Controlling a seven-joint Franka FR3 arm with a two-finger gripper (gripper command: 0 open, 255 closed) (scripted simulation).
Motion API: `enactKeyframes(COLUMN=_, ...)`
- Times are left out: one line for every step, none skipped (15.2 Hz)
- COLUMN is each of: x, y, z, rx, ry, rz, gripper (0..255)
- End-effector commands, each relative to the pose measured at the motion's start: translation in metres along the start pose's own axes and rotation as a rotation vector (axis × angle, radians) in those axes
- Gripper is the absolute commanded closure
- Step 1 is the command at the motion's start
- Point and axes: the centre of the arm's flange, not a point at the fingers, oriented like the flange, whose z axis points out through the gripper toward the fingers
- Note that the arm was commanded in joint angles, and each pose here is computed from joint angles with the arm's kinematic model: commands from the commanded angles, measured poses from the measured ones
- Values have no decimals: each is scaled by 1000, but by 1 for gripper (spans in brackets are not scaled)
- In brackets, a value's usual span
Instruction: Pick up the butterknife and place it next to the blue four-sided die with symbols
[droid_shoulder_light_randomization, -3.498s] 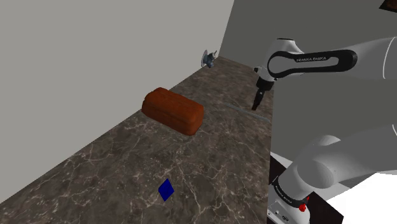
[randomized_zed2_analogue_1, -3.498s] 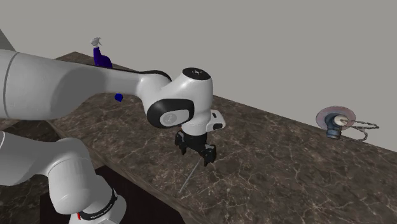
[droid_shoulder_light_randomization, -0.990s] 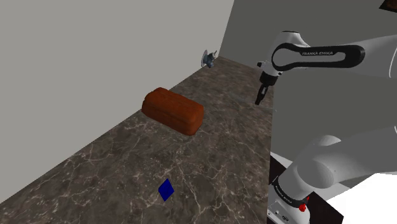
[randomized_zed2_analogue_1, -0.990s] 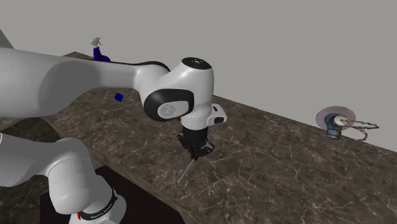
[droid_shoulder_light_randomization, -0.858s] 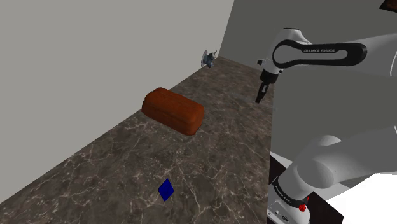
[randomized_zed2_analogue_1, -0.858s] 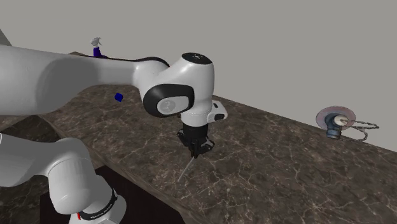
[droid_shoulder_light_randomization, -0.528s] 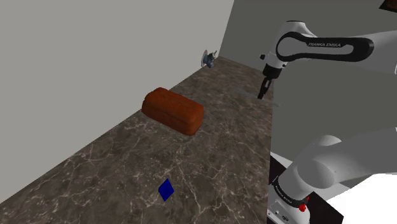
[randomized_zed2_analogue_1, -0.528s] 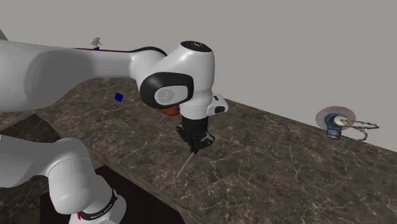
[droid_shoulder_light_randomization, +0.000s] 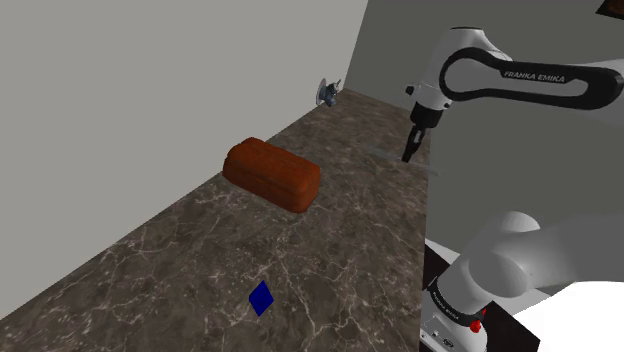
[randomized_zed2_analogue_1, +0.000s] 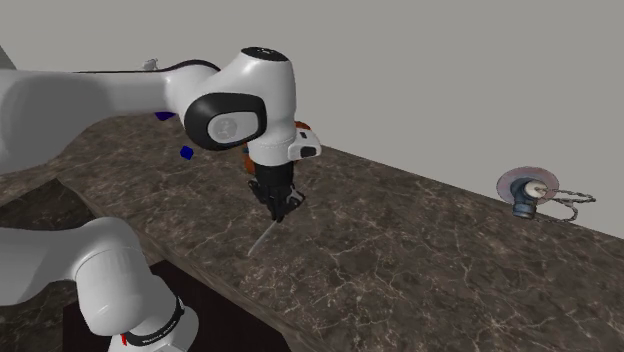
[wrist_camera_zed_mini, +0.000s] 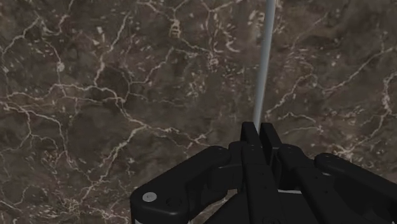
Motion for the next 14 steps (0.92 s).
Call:
enactKeyframes(x=-3, y=-28, z=1, rx=-1, ry=-1, rz=2, gripper=255)
enactKeyframes(x=-3, y=-41, z=1, rx=-1, ry=-1, rz=2, gripper=255)
enactKeyframes(x=-2, y=-54, z=1, rx=-1, ry=-1, rz=2, gripper=255)
enactKeyframes(x=-1, y=-68, z=1, rx=-1, ry=-1, rz=2, gripper=255)
enactKeyframes(x=-1, y=-81, z=1, rx=-1, ry=-1, rz=2, gripper=255)
enactKeyframes(x=0, y=-94, z=1, rx=-1, ry=-1, rz=2, gripper=255)
enactKeyframes(x=0, y=-107, z=1, rx=-1, ry=-1, rz=2, gripper=255)
enactKeyframes(x=1, y=-120, z=1, rx=-1, ry=-1, rz=2, gripper=255)
enactKeyframes(x=1, y=-134, z=1, rx=-1, ry=-1, rz=2, gripper=255)
enactKeyframes(x=2, y=-147, z=1, rx=-1, ry=-1, rz=2, gripper=255)
enactKeyframes(x=2, y=-160, z=1, rx=-1, ry=-1, rz=2, gripper=255)
enactKeyframes(x=3, y=-173, z=1, rx=-1, ry=-1, rz=2, gripper=255)
enactKeyframes(x=4, y=-186, z=1, rx=-1, ry=-1, rz=2, gripper=255)
enactKeyframes(x=4, y=-199, z=1, rx=-1, ry=-1, rz=2, gripper=255)
